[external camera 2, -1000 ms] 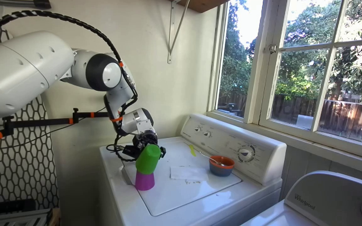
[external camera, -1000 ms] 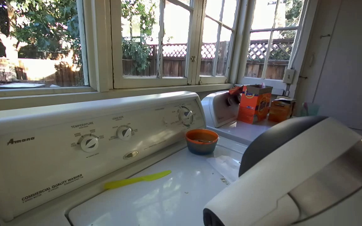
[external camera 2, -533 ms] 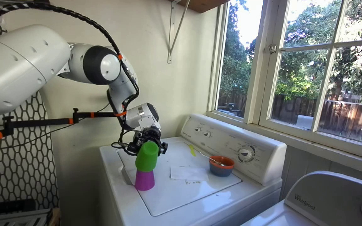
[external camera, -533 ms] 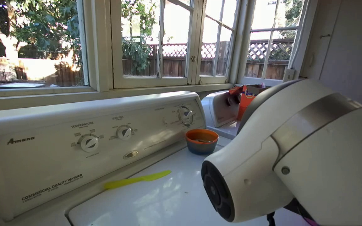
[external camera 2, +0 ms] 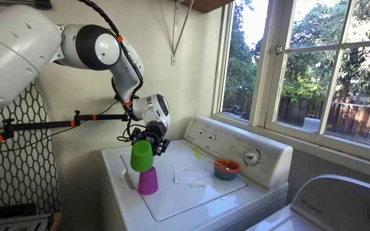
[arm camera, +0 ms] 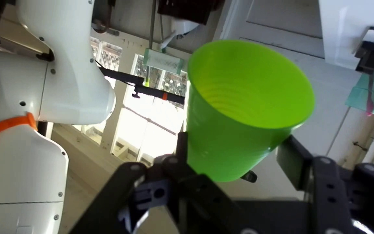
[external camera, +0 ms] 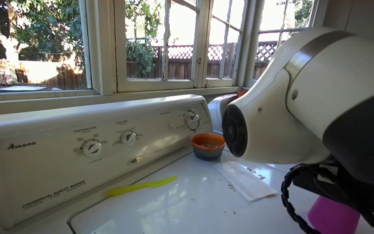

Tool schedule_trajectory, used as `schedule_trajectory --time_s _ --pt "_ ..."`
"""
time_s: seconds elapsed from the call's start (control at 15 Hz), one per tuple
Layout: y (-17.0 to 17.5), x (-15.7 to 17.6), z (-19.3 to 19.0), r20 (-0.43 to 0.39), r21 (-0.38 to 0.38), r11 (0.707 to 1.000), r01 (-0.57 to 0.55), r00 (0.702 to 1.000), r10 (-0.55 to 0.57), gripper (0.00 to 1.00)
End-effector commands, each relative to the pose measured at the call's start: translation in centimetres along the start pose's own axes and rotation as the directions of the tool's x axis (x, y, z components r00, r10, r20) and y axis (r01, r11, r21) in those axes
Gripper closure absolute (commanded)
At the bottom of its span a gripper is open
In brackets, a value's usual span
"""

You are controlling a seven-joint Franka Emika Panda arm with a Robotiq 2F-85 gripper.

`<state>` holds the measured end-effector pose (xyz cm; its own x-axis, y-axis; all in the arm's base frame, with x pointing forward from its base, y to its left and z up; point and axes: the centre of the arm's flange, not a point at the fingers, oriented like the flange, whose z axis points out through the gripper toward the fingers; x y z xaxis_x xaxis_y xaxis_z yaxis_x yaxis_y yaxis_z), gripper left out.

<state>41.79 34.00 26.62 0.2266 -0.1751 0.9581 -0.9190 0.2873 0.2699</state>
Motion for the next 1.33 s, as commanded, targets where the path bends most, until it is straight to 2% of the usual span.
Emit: schedule_trajectory --time_s 0.0,0.33,0.6,0.93,1.27 --pt "1.1 1.8 3.2 0.159 -0.026 0.999 -0.021 0.987 0.025 0.55" --pt "2.0 4.4 4.8 0.322 0.0 0.999 -0.054 0.945 0.051 0.55" --pt "3.0 5.5 5.6 0.419 0.024 1.0 -0.019 0.908 0.008 0.55" --pt "3.6 4.9 6.1 0.536 0.094 0.995 0.025 0.841 -0.072 0.55" --pt "3.6 3.9 5.5 0.599 0.207 0.978 0.017 0.789 -0.14 0.55"
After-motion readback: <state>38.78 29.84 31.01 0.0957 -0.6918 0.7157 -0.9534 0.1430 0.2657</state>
